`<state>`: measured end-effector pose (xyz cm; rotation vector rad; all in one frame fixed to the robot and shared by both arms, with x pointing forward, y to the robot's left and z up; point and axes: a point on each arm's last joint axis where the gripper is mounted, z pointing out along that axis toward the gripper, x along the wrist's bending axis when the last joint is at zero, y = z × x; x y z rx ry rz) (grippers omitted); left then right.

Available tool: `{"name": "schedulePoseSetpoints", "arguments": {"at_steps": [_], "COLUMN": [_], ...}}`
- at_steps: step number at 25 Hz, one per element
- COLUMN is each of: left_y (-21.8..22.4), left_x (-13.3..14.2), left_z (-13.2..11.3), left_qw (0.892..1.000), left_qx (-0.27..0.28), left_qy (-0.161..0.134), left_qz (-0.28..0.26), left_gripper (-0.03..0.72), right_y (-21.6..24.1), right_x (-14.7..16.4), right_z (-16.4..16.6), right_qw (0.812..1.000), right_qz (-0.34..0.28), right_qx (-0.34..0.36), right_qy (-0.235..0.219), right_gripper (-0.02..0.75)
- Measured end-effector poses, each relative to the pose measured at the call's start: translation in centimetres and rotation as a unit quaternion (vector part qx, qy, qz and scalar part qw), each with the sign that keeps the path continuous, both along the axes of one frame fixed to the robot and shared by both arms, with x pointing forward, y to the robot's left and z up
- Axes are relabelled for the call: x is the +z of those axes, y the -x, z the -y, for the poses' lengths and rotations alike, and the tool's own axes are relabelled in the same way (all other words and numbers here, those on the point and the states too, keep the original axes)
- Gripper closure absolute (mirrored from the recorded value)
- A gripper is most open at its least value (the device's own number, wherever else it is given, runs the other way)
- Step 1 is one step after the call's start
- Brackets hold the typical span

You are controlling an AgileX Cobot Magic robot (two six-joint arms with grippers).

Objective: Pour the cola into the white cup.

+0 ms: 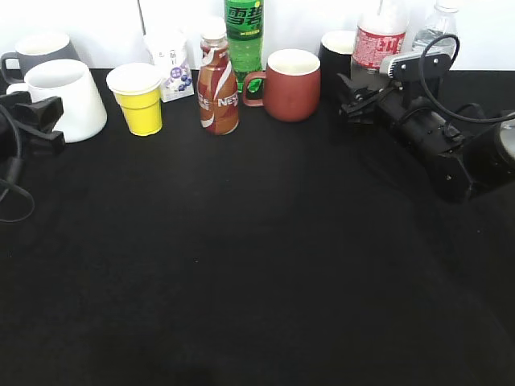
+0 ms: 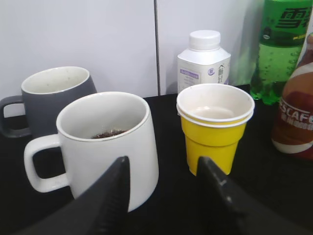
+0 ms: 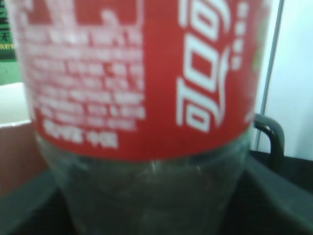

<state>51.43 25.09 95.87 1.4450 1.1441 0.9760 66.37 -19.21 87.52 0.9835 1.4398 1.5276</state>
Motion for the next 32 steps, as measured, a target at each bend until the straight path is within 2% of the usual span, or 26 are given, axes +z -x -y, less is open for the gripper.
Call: {"name": "schedulePoseSetpoints", "arguments": {"at_steps": [6, 9, 11, 12, 13, 14, 15, 17, 19, 20, 21, 22, 23, 24, 25, 26, 29, 31, 32], "left_y": [0.0, 0.5, 1.2, 1.7, 2.1, 2.9, 3.8, 6.1, 8.6, 9.6, 10.7, 12.0, 13.4, 14.8, 16.8, 18.2, 22.0, 24.3, 25.3], "left_x": [0.0, 0.9, 3.0, 4.4, 5.5, 6.1, 6.4, 6.5, 6.8, 7.4, 8.0, 8.6, 9.4, 10.0, 10.8, 11.4, 12.9, 13.4, 13.6], "left_z": [0.0, 0.0, -0.3, -0.5, -0.7, -1.0, -1.4, -2.0, -2.5, -2.7, -2.9, -3.0, -3.0, -3.1, -3.4, -3.6, -3.8, -4.0, -4.2], "left_qw": [1.0, 1.0, 0.999, 0.997, 0.992, 0.981, 0.967, 0.929, 0.894, 0.883, 0.877, 0.874, 0.877, 0.877, 0.881, 0.89, 0.93, 0.95, 0.957], "left_qx": [0.0, -0.003, 0.003, 0.008, 0.014, 0.021, 0.029, 0.04, 0.047, 0.049, 0.051, 0.05, 0.048, 0.044, 0.044, 0.042, 0.029, 0.02, 0.019], "left_qy": [0.0, -0.007, -0.023, -0.032, -0.047, -0.062, -0.074, -0.099, -0.111, -0.113, -0.111, -0.103, -0.092, -0.082, -0.079, -0.073, -0.039, -0.02, -0.016], "left_qz": [-0.001, -0.008, -0.049, -0.071, -0.119, -0.18, -0.242, -0.355, -0.432, -0.453, -0.465, -0.472, -0.469, -0.472, -0.464, -0.447, -0.364, -0.312, -0.288], "left_gripper": [0.348, 0.347, 0.347, 0.347, 0.347, 0.347, 0.347, 0.347, 0.347, 0.347, 0.347, 0.347, 0.347, 0.347, 0.347, 0.347, 0.347, 0.347, 0.347], "right_y": [3.3, 5.2, 6.3, 7.2, 8.3, 9.7, 11.1, 13.7, 15.6, 16.2, 17.1, 18.1, 19.4, 21.0, 22.6, 24.7, 32.1, 36.6, 38.5], "right_x": [0.7, 4.8, 8.7, 10.4, 11.4, 11.8, 11.5, 11.0, 11.6, 12.2, 13.1, 14.3, 15.5, 17.1, 18.9, 21.1, 26.3, 27.9, 28.4], "right_z": [1.2, 1.6, 1.7, 2.0, 2.4, 2.8, 3.1, 3.6, 4.0, 4.2, 4.5, 4.8, 5.0, 5.3, 5.6, 6.0, 7.8, 9.1, 9.7], "right_qw": [0.999, 0.999, 0.995, 0.988, 0.977, 0.957, 0.93, 0.861, 0.805, 0.784, 0.764, 0.755, 0.752, 0.758, 0.775, 0.804, 0.895, 0.933, 0.946], "right_qz": [-0.038, -0.042, -0.083, -0.128, -0.184, -0.258, -0.331, -0.473, -0.558, -0.584, -0.607, -0.617, -0.623, -0.619, -0.603, -0.57, -0.431, -0.347, -0.312], "right_qx": [-0.028, -0.028, -0.018, -0.023, -0.035, -0.05, -0.062, -0.084, -0.093, -0.096, -0.1, -0.102, -0.103, -0.101, -0.097, -0.091, -0.081, -0.081, -0.081], "right_qy": [0.007, 0.017, 0.059, 0.082, 0.099, 0.123, 0.147, 0.166, 0.179, 0.187, 0.193, 0.194, 0.19, 0.18, 0.163, 0.139, 0.079, 0.052, 0.04], "right_gripper": [0.108, 0.11, 0.123, 0.133, 0.143, 0.145, 0.146, 0.151, 0.16, 0.162, 0.162, 0.162, 0.162, 0.162, 0.162, 0.162, 0.162, 0.162, 0.162]}}
